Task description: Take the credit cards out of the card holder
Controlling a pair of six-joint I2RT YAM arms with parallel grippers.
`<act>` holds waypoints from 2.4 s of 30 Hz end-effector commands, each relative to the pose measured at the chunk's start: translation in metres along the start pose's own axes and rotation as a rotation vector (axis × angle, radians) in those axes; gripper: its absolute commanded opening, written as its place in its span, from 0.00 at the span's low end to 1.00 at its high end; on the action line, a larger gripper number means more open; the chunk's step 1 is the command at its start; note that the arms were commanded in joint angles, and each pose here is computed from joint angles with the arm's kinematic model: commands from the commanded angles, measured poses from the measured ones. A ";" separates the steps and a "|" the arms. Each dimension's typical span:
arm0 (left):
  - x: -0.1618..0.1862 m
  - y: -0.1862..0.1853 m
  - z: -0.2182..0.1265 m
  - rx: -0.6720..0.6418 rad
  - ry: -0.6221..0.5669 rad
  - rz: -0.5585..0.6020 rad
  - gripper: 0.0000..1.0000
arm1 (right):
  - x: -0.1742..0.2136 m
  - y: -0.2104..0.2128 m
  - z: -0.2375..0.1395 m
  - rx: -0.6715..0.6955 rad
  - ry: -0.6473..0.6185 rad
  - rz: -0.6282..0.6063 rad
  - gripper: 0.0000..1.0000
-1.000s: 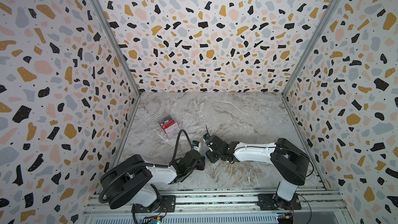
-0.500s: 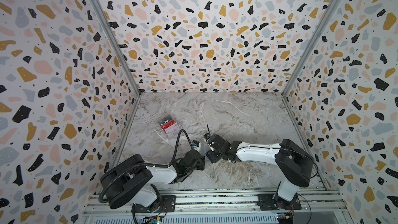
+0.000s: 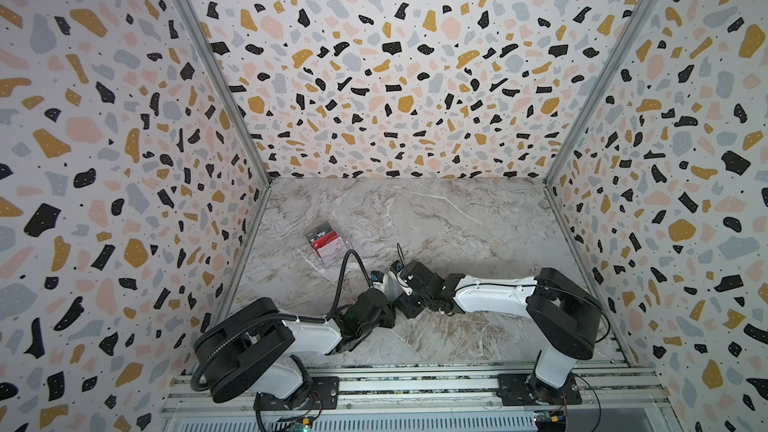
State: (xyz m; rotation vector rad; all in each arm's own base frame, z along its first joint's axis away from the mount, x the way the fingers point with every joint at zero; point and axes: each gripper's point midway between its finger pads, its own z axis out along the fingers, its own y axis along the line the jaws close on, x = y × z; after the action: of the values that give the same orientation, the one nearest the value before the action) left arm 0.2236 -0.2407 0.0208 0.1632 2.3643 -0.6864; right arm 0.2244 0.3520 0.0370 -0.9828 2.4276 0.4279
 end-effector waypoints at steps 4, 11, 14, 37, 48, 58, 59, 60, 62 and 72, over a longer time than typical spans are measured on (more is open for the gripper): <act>0.013 0.021 -0.001 -0.070 0.032 -0.003 0.00 | 0.021 -0.018 0.007 0.106 0.065 0.023 0.49; 0.013 0.021 -0.001 -0.071 0.031 -0.005 0.00 | 0.018 -0.028 -0.001 0.170 0.057 0.022 0.44; 0.014 0.022 -0.001 -0.074 0.032 -0.005 0.00 | 0.012 -0.015 -0.006 0.093 0.021 -0.009 0.51; 0.015 0.023 -0.004 -0.066 0.023 -0.019 0.00 | 0.023 -0.011 0.011 0.134 0.052 -0.015 0.54; 0.013 0.021 -0.004 -0.061 0.019 -0.014 0.00 | 0.012 -0.003 -0.001 0.078 -0.003 0.004 0.39; 0.012 0.018 -0.002 -0.055 0.022 -0.006 0.00 | 0.002 -0.009 -0.015 0.063 -0.048 0.044 0.25; 0.011 0.018 -0.002 -0.053 0.022 -0.007 0.00 | 0.001 -0.011 -0.016 0.068 -0.051 0.048 0.24; 0.011 0.018 -0.002 -0.053 0.022 -0.007 0.00 | 0.000 -0.013 -0.017 0.075 -0.054 0.054 0.23; 0.011 0.017 -0.001 -0.052 0.022 -0.007 0.00 | 0.000 -0.016 -0.020 0.090 -0.059 0.064 0.23; 0.007 0.009 0.003 -0.024 0.022 -0.010 0.00 | 0.002 -0.045 -0.038 0.233 -0.069 0.126 0.24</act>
State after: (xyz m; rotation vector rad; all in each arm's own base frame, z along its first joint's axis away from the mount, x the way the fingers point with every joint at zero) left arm 0.2246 -0.2375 0.0207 0.1262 2.3504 -0.7001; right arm 0.2390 0.3199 0.0533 -0.7780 2.4133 0.2821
